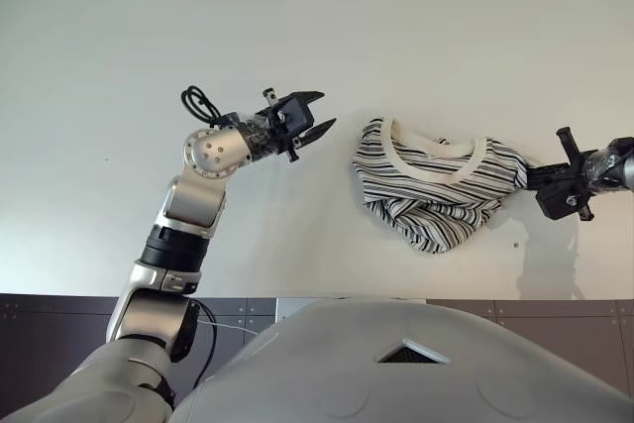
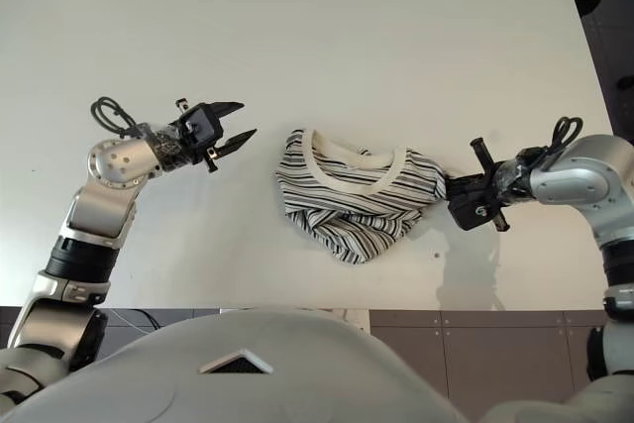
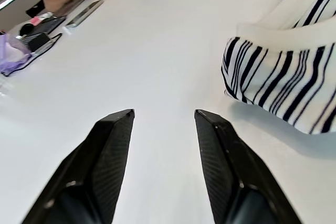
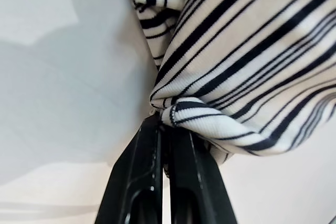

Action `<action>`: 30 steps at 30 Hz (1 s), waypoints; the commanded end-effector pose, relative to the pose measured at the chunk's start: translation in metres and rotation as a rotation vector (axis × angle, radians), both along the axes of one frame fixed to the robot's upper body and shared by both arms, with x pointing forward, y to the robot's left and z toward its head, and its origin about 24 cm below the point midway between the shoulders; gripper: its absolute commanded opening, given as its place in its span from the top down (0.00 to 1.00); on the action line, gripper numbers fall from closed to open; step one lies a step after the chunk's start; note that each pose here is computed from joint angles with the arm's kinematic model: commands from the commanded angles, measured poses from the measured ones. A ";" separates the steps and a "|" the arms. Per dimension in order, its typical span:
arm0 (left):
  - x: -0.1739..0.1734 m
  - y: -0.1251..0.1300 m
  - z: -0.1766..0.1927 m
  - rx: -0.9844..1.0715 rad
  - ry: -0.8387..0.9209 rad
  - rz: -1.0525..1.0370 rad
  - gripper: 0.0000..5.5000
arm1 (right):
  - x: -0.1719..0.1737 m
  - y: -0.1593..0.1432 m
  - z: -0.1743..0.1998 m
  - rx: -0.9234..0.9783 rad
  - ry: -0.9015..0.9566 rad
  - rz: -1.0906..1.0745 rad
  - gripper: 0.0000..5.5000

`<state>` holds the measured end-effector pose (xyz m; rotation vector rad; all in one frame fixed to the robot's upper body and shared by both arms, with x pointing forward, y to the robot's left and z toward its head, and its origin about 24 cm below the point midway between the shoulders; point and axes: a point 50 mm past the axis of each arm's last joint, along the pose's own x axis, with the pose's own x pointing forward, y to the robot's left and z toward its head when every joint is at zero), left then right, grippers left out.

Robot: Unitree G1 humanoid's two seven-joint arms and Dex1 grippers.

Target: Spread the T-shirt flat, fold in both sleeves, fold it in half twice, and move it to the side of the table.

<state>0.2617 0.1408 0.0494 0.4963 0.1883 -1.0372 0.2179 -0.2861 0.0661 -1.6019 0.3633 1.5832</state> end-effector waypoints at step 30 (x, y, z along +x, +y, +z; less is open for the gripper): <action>0.018 -0.022 -0.027 -0.226 0.652 -0.293 0.70 | -0.002 0.031 -0.051 0.042 0.116 0.111 0.98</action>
